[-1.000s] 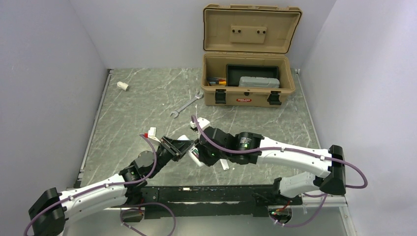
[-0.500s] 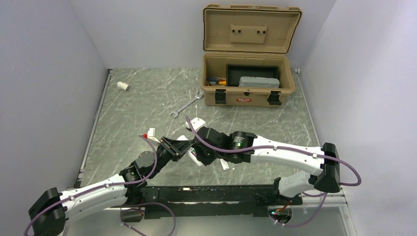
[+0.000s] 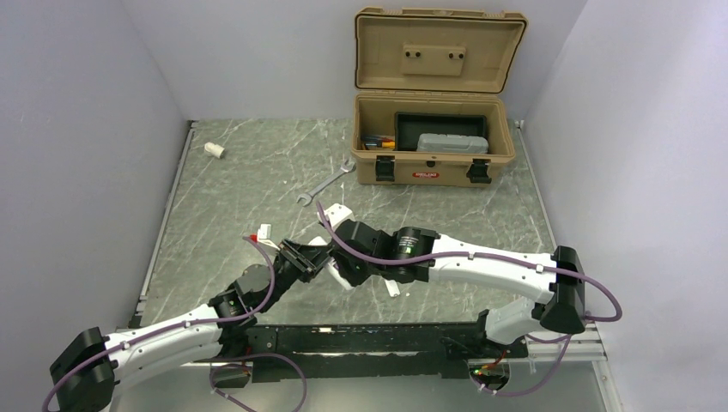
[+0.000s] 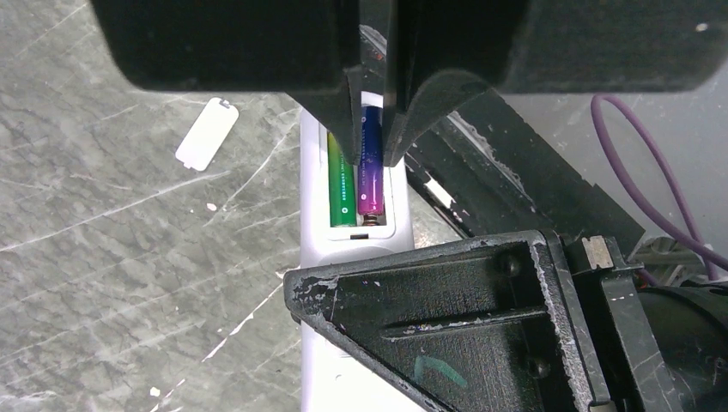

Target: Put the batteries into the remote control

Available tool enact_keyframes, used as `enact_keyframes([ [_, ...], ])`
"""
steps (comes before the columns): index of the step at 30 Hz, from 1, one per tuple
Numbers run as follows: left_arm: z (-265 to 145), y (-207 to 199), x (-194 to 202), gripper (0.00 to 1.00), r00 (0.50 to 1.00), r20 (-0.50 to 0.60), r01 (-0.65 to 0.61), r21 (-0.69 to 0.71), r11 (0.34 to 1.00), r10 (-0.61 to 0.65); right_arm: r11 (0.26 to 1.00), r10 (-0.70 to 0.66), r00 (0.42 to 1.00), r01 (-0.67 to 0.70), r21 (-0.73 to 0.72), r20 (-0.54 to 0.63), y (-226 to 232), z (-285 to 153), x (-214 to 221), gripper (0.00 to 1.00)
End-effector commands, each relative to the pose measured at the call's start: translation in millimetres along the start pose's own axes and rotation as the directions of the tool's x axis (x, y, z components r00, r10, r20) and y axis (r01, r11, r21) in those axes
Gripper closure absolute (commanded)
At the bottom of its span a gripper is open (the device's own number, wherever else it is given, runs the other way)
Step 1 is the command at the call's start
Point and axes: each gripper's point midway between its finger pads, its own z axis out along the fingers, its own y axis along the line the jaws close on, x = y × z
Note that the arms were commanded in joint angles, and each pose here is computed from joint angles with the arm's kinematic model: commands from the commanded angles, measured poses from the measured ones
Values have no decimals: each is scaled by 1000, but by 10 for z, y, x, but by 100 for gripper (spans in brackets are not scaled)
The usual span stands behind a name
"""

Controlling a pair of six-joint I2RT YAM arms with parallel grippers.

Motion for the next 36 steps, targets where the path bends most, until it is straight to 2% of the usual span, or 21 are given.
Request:
enact_keyframes([
  [1,-27,-346,-15,100,997,-6,72,115,991,-71,1000,-15,1000,15,20,26,-9,-3,-114,83],
  [5,-32,-317,-33,100,997,3,76,109,991,-77,1000,-17,1000,16,18,25,-10,4,-102,71],
  [19,-36,-266,-33,100,996,5,83,97,992,-84,1000,-7,999,7,1,41,19,-24,-134,65],
  [25,-37,-262,-31,100,996,4,86,98,991,-87,998,10,994,-4,-55,109,92,-168,-264,60],
  [29,-36,-254,-32,100,996,5,86,95,992,-87,996,16,985,-2,-84,169,102,-291,-350,52],
  [34,-42,-277,2,100,996,-15,85,101,991,-84,995,-34,962,59,-85,271,11,-490,-423,49],
  [36,-57,-326,23,100,996,-31,83,114,990,-80,987,-70,934,115,-110,350,3,-612,-462,48],
])
